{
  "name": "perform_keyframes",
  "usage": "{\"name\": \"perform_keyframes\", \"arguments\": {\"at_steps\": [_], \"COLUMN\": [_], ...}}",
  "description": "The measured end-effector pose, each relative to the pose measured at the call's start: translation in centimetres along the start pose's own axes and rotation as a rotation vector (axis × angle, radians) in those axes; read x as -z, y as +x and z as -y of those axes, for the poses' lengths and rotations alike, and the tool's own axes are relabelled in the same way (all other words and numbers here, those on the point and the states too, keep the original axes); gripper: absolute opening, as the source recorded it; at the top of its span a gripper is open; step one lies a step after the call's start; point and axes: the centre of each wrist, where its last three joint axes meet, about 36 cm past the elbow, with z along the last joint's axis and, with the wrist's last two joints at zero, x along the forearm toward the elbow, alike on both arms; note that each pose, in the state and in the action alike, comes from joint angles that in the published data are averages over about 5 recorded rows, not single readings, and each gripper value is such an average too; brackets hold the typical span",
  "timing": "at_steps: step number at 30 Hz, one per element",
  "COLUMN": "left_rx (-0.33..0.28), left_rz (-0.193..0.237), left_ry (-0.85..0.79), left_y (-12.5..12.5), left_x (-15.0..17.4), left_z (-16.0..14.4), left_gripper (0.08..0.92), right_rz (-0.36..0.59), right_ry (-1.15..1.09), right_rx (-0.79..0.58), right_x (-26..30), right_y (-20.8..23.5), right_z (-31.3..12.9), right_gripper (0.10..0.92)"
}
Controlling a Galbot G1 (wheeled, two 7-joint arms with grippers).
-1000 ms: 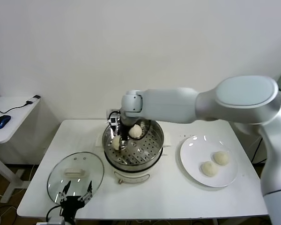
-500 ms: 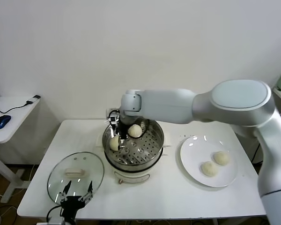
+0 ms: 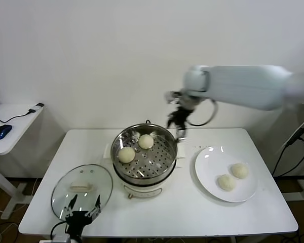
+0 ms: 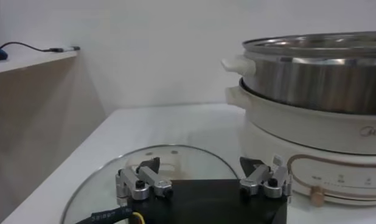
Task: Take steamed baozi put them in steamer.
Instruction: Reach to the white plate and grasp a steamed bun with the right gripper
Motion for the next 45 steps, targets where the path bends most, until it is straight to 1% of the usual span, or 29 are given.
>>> {"name": "perform_keyframes", "arguments": {"at_steps": [4,8,16,25,33,36,41,45], "left_rx": [0.005,0.009,0.014,0.016,0.017,0.016,0.016,0.016], "left_rz": [0.000,0.001,0.000,-0.010,-0.011,-0.010,-0.007,-0.005], "left_ry": [-0.001,0.001,0.007,0.007,0.001,-0.001,-0.003,-0.004], "left_y": [0.0,0.0,0.2,0.3,0.4,0.4,0.5,0.6], "left_x": [0.0,0.0,0.0,-0.4,-0.4,-0.4,-0.2,-0.2], "left_z": [-0.2,-0.3,-0.2,-0.2,-0.3,-0.3,-0.2,-0.2], "left_gripper": [0.823,0.823,0.823,0.823,0.823,0.823,0.823,0.823], "right_rz": [-0.034,-0.063,-0.105,-0.128,-0.131,-0.132,-0.132,-0.128], "right_ry": [-0.053,-0.104,-0.168,-0.213,-0.239,-0.243,-0.250,-0.252], "right_rx": [0.014,0.025,0.044,0.038,0.020,0.012,-0.001,-0.009], "right_x": [-5.5,-9.7,-14.0,-15.8,-16.0,-16.0,-16.0,-16.1], "right_y": [-1.1,-3.5,-9.1,-14.6,-18.0,-18.8,-19.6,-19.7], "right_z": [-2.7,-5.3,-8.8,-10.9,-11.8,-12.1,-12.3,-12.5], "right_gripper": [0.823,0.823,0.823,0.823,0.818,0.781,0.695,0.662]}}
